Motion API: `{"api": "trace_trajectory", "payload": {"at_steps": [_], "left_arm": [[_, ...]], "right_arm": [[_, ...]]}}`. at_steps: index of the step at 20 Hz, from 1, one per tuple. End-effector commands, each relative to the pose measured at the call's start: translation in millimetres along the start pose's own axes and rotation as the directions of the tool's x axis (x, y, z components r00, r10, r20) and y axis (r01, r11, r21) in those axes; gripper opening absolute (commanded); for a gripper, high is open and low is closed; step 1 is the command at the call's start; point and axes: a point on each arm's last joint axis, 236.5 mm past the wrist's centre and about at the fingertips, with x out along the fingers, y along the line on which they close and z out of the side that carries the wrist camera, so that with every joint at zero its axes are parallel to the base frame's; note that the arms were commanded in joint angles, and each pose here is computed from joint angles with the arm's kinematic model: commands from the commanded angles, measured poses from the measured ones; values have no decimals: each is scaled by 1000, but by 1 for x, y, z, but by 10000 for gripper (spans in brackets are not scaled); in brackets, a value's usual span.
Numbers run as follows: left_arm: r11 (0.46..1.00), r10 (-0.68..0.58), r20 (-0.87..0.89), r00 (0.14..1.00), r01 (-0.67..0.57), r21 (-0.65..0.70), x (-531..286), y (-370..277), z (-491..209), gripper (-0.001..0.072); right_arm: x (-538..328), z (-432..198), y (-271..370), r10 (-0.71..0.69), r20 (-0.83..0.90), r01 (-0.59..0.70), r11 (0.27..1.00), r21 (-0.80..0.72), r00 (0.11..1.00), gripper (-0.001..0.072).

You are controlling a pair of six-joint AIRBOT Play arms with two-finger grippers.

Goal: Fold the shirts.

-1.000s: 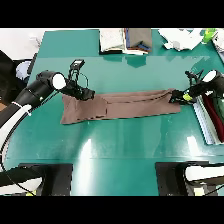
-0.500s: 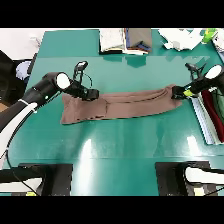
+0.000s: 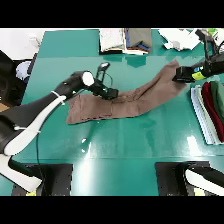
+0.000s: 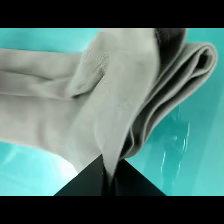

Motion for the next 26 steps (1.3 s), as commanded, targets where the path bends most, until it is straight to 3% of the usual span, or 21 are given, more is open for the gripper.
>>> {"api": "trace_trajectory", "payload": {"at_steps": [1,8,12,16,20,26], "left_arm": [[998,-26,-51,998,28,52,38,-29,-13,22],[996,6,-118,993,5,94,53,-29,-33,23],[992,48,-56,997,-41,120,15,-17,0,23],[972,203,63,977,-208,107,-78,47,44,23],[908,402,222,888,-418,30,-210,120,74,24],[848,514,439,737,-512,-133,-366,156,76,23]], "right_arm": [[-24,15,54,65,54,-61,995,-73,996,16],[-13,30,127,160,28,-153,973,-173,987,16],[-8,35,150,189,20,-180,961,-208,982,16],[-2,37,170,219,35,-208,957,-203,975,16],[15,34,225,302,55,-280,927,-248,952,17],[116,-19,359,490,-39,-480,832,-280,871,20]]}}
